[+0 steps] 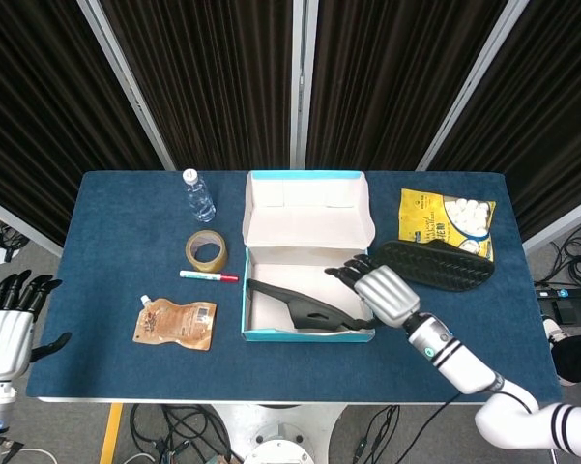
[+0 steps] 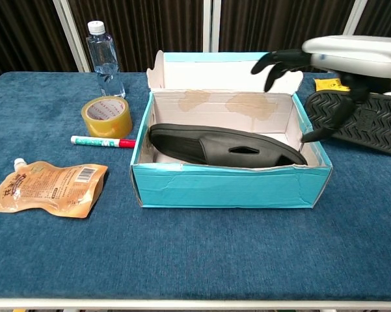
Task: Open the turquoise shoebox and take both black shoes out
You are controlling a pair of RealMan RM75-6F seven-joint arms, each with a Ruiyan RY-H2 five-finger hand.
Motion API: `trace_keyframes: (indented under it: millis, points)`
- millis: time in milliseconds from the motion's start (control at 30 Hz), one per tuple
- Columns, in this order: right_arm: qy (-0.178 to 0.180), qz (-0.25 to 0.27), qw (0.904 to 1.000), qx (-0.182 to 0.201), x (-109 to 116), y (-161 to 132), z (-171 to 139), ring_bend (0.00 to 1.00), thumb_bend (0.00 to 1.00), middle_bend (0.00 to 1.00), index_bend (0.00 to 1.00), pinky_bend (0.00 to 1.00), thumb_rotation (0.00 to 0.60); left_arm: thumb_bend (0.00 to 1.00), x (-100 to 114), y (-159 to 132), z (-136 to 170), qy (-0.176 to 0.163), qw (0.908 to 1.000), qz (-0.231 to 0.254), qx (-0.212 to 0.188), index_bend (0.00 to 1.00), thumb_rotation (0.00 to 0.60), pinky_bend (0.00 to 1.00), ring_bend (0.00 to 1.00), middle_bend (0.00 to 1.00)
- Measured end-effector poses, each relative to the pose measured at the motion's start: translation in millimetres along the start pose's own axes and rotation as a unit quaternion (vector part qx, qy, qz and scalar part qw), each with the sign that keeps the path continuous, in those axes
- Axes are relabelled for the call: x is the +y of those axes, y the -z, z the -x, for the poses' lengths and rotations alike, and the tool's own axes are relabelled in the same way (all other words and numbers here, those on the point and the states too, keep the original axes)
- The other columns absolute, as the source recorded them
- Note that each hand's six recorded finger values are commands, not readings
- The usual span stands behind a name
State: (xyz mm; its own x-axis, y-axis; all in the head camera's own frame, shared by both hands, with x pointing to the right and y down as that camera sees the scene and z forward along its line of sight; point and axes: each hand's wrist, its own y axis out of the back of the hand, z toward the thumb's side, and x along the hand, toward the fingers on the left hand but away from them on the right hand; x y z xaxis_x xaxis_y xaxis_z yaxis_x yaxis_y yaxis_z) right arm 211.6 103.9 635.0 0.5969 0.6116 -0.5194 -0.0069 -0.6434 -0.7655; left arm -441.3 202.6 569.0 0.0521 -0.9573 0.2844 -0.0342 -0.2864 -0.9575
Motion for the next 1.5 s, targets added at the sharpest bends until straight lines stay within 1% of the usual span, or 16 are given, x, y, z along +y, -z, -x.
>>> trace_keyframes:
  millis: [167,200,300,433,633,867,1067,1133,1233,1300,1400,1433,1500]
  points:
    - [-0.039,0.041,0.9984,-0.002,-5,-18,38,0.16,0.03,0.24,0.14,0.16,0.600,0.02,0,4,1,0.000,1.0000,0.000,0.003,0.23,0.600,0.11,0.08,0.18]
    - [-0.053,0.049,0.9974,-0.002,-9,-25,47,0.16,0.03,0.24,0.14,0.16,0.600,0.02,0,4,2,0.000,1.0000,0.000,0.004,0.23,0.600,0.11,0.08,0.18]
    - [-0.078,0.052,0.9956,0.000,-14,-35,58,0.16,0.03,0.24,0.14,0.16,0.600,0.02,0,8,4,-0.001,1.0000,0.001,0.008,0.23,0.600,0.11,0.08,0.18]
    - [-0.098,0.040,0.9944,-0.001,-17,-43,57,0.17,0.03,0.24,0.13,0.17,0.600,0.02,-1,12,5,0.000,0.9999,0.001,0.013,0.23,0.600,0.11,0.08,0.18]
    - [-0.124,0.024,0.9918,-0.023,-24,-37,43,0.19,0.03,0.24,0.13,0.18,0.600,0.02,-5,10,3,0.002,0.9999,0.005,0.012,0.23,0.600,0.11,0.08,0.18]
    - [-0.123,0.021,0.9910,-0.049,-29,-26,48,0.19,0.03,0.24,0.13,0.18,0.600,0.02,-6,9,2,0.003,0.9999,0.004,0.010,0.23,0.600,0.11,0.08,0.18]
    - [-0.138,0.013,0.9890,-0.052,-39,-27,54,0.21,0.03,0.24,0.14,0.18,0.600,0.02,-7,10,2,0.004,0.9999,0.004,0.010,0.23,0.600,0.11,0.08,0.18]
    - [-0.140,0.004,0.9888,-0.052,-42,-28,55,0.24,0.07,0.27,0.16,0.20,0.600,0.02,-8,9,1,0.005,0.9999,0.005,0.010,0.23,0.600,0.11,0.08,0.18]
    - [-0.137,-0.007,0.9890,-0.056,-44,-27,60,0.35,0.28,0.36,0.31,0.27,0.600,0.02,-9,8,0,0.005,0.9999,0.005,0.008,0.23,0.600,0.11,0.08,0.18]
    - [-0.128,-0.017,0.9898,-0.060,-43,-27,64,0.45,0.47,0.45,0.44,0.33,0.600,0.02,-8,8,-1,0.004,1.0000,0.005,0.008,0.23,0.600,0.11,0.08,0.18]
    - [-0.112,-0.040,0.9910,-0.062,-37,-26,69,0.53,0.66,0.52,0.55,0.40,0.600,0.02,-7,9,-2,0.003,0.9999,0.004,0.009,0.23,0.600,0.11,0.08,0.18]
    - [-0.107,-0.049,0.9911,-0.061,-35,-26,71,0.54,0.70,0.53,0.57,0.42,0.600,0.02,-7,9,-2,0.002,0.9999,0.004,0.009,0.23,0.600,0.11,0.08,0.18]
    - [-0.100,-0.072,0.9909,-0.055,-30,-29,74,0.56,0.80,0.56,0.61,0.44,0.600,0.02,-7,9,-2,0.002,1.0000,0.004,0.009,0.23,0.600,0.11,0.08,0.18]
